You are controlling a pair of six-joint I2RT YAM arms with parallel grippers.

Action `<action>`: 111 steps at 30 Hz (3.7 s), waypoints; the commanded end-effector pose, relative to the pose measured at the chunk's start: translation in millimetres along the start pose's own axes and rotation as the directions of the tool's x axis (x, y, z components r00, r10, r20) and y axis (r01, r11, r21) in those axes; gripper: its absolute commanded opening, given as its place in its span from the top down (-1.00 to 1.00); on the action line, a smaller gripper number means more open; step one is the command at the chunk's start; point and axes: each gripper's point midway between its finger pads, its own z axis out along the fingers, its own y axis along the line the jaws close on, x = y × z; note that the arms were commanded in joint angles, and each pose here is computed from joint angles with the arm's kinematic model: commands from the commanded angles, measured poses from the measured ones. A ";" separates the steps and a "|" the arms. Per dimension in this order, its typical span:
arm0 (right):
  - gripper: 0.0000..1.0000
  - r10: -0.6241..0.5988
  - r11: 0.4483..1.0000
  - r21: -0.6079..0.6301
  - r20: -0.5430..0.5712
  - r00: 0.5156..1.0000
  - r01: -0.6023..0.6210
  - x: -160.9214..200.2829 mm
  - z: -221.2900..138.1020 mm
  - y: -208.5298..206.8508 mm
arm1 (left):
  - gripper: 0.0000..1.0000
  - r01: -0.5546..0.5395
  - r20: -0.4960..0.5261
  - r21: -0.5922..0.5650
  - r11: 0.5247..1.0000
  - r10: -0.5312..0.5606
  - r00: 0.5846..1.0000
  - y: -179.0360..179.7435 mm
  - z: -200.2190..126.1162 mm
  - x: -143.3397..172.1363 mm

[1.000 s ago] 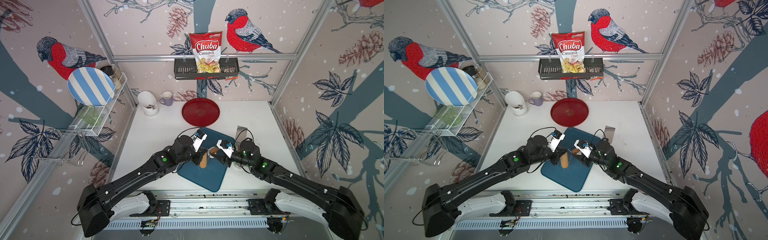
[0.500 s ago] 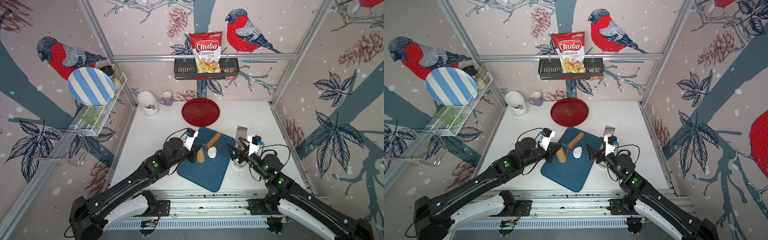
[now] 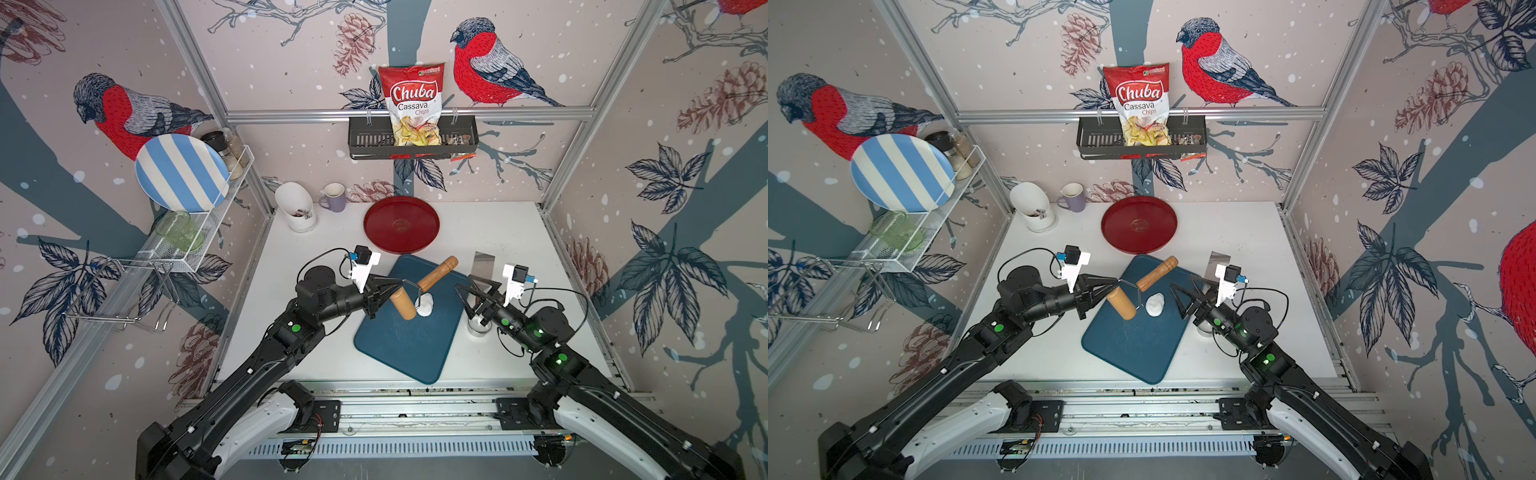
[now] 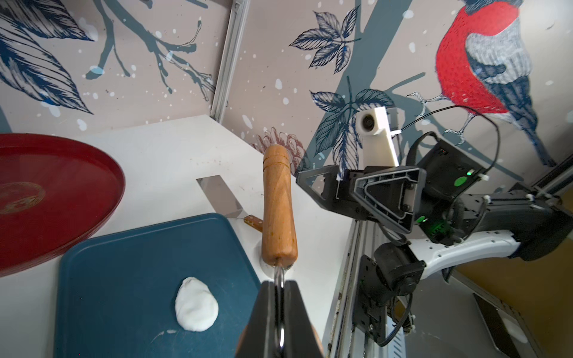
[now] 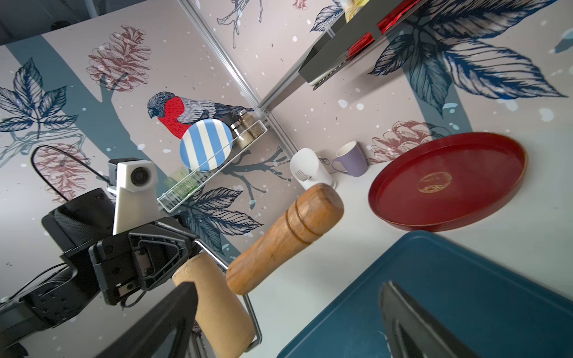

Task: Roll out the dumpling wrappers from the dough
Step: Pick up the rolling pin from the center of the board.

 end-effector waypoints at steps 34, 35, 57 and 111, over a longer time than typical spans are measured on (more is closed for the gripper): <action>1.00 0.122 0.963 -0.245 0.018 0.992 -0.114 -40.9 32.7 55.3 | -0.34 -0.027 0.065 0.124 0.992 0.020 0.998 -15.9 0.3 -31.7; 1.00 0.129 0.970 -0.209 0.012 0.992 -0.124 -38.9 35.2 48.5 | -0.53 -0.018 0.059 0.100 0.995 0.012 0.998 -11.1 1.1 -29.5; 1.00 0.307 0.926 0.246 -0.051 0.950 -0.286 -3.8 65.0 -43.3 | -0.90 -0.101 0.033 -0.473 0.875 0.132 0.991 66.0 -1.4 -22.1; 0.97 0.395 0.874 0.340 -0.076 0.915 -0.349 1.8 62.6 -59.7 | 1.00 -0.366 -0.315 -0.355 0.860 0.258 0.913 46.9 125.4 55.1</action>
